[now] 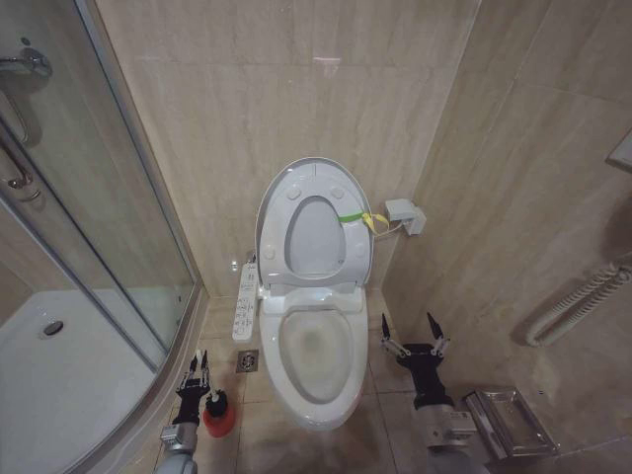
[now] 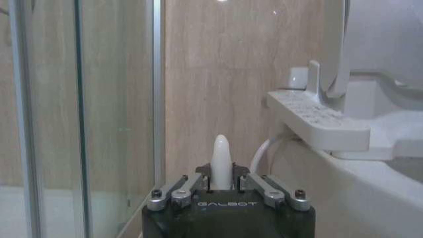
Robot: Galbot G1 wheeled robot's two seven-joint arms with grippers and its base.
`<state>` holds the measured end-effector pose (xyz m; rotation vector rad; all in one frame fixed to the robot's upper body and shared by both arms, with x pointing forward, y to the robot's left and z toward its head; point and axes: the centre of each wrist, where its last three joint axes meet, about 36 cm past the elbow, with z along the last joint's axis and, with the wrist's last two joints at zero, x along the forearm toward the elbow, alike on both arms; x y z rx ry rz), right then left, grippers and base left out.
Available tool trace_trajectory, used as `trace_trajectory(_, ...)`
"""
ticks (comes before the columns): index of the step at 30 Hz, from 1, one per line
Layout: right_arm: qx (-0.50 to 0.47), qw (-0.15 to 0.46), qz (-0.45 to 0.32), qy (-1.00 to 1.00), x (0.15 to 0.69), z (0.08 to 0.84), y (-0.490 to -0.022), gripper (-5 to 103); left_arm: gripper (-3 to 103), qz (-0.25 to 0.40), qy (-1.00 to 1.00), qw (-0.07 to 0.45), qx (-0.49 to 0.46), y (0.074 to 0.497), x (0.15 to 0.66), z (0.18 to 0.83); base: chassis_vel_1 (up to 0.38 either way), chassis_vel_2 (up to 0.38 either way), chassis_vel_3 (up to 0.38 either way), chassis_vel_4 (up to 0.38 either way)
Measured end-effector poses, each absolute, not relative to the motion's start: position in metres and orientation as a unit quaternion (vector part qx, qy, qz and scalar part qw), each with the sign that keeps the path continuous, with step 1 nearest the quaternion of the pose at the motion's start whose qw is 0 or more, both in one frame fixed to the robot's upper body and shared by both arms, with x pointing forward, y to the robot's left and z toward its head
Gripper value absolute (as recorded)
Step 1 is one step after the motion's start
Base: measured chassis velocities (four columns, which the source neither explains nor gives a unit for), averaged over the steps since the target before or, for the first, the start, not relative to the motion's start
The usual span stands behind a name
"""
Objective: Open the toilet lid, clean the toilet bowl with a toilet brush, close the toilet lid, and flush.
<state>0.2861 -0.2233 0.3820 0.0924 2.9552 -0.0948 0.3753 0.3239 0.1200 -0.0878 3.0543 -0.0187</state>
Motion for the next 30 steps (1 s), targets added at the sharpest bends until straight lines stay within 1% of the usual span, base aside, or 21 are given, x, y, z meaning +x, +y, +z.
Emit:
trace_trajectory(11, 0.031, 0.092, -0.032, 0.995, 0.286, 0.382, -0.223, 100, 22, 0.006, 1.000, 0.010, -0.007, 0.320, 0.364, 0.102, 0.000, 0.000, 0.000, 0.000)
trace_trajectory(21, 0.031, 0.092, -0.032, 0.995, 0.286, 0.382, -0.223, 100, 22, 0.036, 0.999, -0.021, 0.007, 0.331, 0.349, 0.089, 0.000, 0.000, 0.000, 0.000)
trace_trajectory(30, 0.031, 0.092, -0.032, 0.995, 0.286, 0.382, -0.223, 100, 22, 0.038, 0.999, -0.021, 0.002, 0.329, 0.345, 0.089, 0.000, 0.000, 0.000, 0.000)
